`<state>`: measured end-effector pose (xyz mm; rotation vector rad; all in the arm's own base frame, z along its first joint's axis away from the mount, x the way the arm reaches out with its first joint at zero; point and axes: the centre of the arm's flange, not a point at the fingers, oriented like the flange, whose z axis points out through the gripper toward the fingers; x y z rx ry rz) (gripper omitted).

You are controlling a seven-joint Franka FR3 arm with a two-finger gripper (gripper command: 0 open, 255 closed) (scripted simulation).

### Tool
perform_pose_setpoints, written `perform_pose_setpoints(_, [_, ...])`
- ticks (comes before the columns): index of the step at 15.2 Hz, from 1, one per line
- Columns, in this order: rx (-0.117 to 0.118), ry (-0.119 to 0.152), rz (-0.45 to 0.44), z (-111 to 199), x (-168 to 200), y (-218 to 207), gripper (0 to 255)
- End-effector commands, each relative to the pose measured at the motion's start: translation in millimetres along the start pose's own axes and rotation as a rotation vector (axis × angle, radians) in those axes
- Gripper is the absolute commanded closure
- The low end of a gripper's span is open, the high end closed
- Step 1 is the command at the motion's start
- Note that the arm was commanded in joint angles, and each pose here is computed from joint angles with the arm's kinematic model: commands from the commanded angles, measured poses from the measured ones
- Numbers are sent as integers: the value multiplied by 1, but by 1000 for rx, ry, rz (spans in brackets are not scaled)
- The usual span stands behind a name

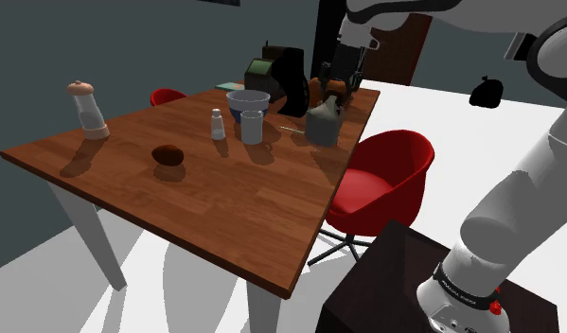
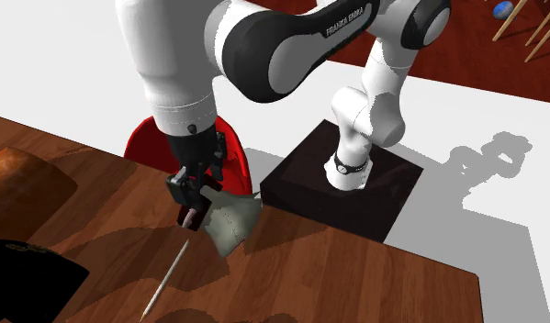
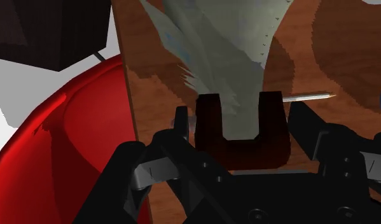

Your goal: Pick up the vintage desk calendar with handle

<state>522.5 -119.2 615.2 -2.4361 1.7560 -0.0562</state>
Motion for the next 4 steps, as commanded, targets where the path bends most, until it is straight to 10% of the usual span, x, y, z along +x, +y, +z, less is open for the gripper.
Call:
perform_pose_setpoints(1, [2,1,0,-12,-1,-2,255])
perform_pose_setpoints(4, [2,1,0,-18,-1,-3,255])
